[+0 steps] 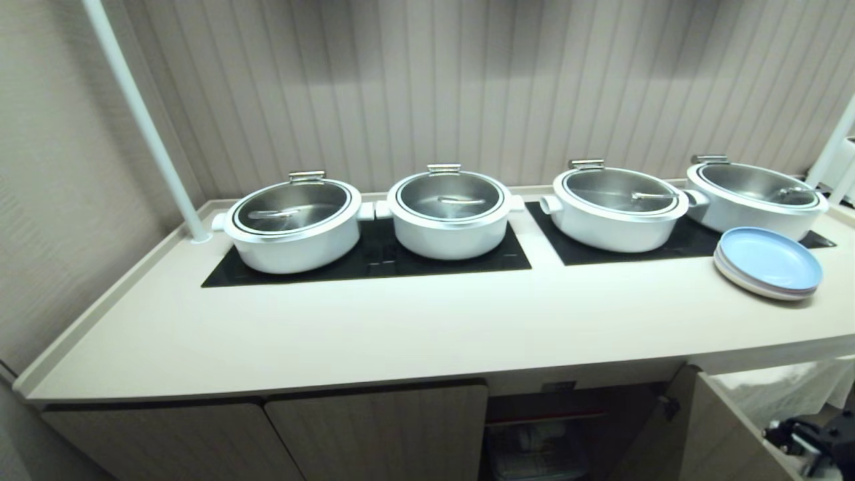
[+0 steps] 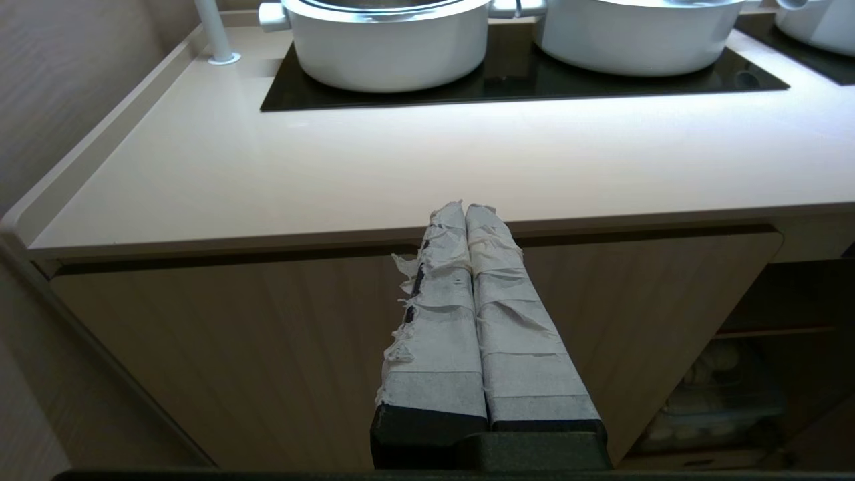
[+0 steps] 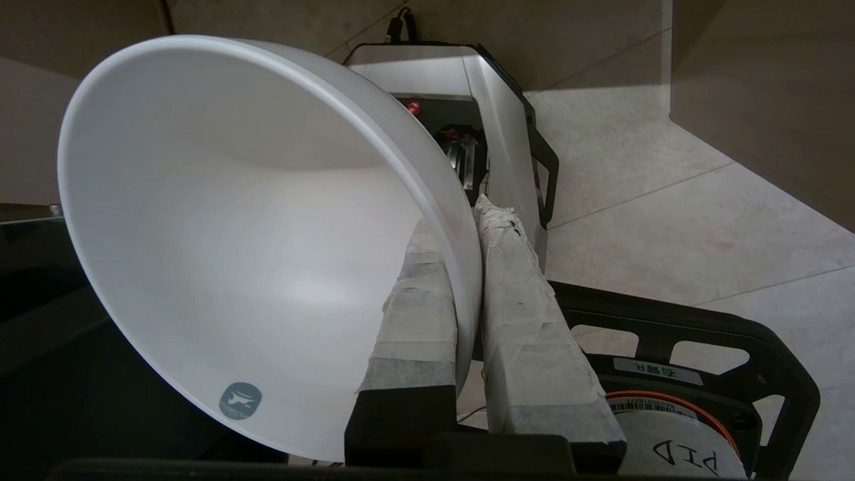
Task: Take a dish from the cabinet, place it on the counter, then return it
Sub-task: Put it back into the cabinet
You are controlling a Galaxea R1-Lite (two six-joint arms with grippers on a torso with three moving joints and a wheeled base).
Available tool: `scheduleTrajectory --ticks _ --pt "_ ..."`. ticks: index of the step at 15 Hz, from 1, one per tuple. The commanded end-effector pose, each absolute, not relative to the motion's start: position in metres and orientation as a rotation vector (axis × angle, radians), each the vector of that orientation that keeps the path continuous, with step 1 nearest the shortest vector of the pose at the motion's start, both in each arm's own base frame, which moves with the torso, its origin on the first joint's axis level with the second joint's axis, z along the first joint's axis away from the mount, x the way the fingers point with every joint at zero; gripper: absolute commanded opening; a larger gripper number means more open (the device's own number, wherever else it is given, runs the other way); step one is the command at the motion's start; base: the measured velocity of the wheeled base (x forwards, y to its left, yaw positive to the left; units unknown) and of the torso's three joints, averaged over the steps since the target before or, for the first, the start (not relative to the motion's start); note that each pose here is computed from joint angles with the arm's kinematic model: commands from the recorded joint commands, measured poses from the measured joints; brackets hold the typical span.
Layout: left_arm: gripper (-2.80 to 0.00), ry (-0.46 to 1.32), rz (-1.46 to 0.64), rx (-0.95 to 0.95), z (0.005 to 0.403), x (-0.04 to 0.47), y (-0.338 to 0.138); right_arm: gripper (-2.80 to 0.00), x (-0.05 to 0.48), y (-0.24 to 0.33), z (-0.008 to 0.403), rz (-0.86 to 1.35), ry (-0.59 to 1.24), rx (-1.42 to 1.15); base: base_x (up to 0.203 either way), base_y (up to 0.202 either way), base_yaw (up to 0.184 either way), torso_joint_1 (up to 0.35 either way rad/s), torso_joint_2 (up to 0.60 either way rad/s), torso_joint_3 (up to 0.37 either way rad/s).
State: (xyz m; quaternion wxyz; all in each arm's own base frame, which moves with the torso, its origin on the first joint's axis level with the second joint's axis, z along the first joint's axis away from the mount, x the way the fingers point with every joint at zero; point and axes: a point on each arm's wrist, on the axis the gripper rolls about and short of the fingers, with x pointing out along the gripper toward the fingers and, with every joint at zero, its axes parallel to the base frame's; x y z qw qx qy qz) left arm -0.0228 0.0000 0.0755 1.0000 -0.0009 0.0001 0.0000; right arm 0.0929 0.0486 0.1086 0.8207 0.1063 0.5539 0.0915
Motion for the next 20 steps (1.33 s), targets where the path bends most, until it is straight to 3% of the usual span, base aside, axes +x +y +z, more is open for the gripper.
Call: scheduleTrajectory --ticks 1,20 --pt "-2.80 -0.002 0.000 -0.002 0.0756 -0.0228 0.0000 -2.80 0.0932 0.0488 0.1092 0.194 1.178 0.229 0.000 0.000 0.000 -0.048 0.10 0.055" --pt "-2.80 -0.002 0.000 -0.002 0.0756 -0.0228 0.0000 -2.80 0.0926 0.0485 0.1088 0.194 1.181 0.227 0.000 0.000 0.000 -0.069 0.15 0.077"
